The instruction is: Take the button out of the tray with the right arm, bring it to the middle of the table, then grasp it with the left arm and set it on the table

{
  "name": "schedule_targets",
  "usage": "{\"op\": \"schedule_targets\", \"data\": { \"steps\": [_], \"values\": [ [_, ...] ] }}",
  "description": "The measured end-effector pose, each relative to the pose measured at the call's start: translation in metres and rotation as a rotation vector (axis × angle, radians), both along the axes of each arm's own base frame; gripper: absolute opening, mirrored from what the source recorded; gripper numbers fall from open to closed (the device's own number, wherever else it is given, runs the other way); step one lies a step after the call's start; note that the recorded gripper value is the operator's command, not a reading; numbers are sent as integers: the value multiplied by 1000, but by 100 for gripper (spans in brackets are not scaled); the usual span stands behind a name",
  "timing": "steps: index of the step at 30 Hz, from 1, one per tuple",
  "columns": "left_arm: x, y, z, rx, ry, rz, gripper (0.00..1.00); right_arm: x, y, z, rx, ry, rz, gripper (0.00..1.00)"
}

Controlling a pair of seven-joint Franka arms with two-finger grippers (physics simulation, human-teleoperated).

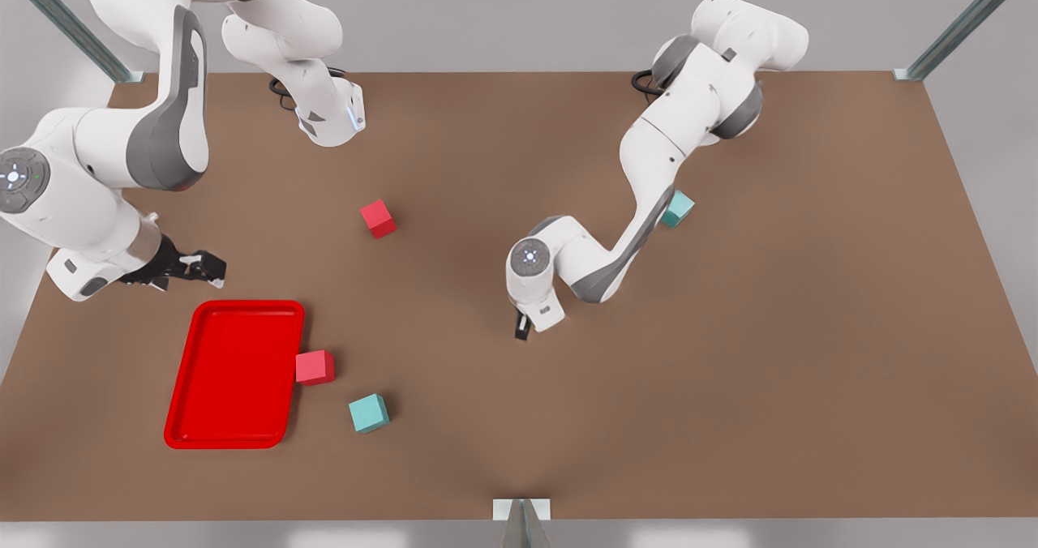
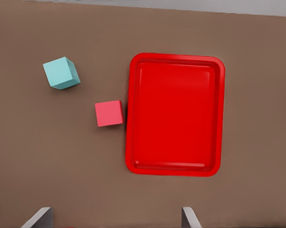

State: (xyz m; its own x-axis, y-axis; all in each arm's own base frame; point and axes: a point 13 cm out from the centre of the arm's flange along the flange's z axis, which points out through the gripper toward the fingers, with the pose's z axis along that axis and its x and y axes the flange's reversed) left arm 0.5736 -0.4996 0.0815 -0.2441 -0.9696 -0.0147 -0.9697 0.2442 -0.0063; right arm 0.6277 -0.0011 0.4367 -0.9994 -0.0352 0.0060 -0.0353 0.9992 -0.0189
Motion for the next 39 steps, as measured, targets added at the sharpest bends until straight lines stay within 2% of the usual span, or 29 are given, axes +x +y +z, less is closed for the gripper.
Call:
{"op": "schedule_targets", "data": {
  "steps": [3, 19, 20, 21, 22, 26, 32, 39],
  "values": [
    [-8, 3, -20, 13, 17, 33, 100, 0, 2, -1, 3, -1, -52, 100],
    [0, 15, -38, 23, 15, 146, 100, 19, 32, 5, 33, -40, -183, 100],
    [0, 15, -38, 22, 14, 150, 96, 19, 32, 5, 33, -41, -190, 100],
    [0, 15, -38, 20, 13, 153, 77, 19, 32, 4, 33, -41, -196, 100],
    [1, 14, -37, 19, 12, 157, 67, 19, 32, 4, 34, -41, -201, 100],
    [2, 13, -35, 13, 10, 170, 49, 20, 33, 4, 34, -42, -221, 100],
    [4, 15, -30, 14, 8, 182, 47, 24, 33, 4, 34, -47, -244, 100],
    [21, 37, -4, 47, -16, 200, 45, 25, 33, 4, 35, -48, -263, 100]
  ]
}}
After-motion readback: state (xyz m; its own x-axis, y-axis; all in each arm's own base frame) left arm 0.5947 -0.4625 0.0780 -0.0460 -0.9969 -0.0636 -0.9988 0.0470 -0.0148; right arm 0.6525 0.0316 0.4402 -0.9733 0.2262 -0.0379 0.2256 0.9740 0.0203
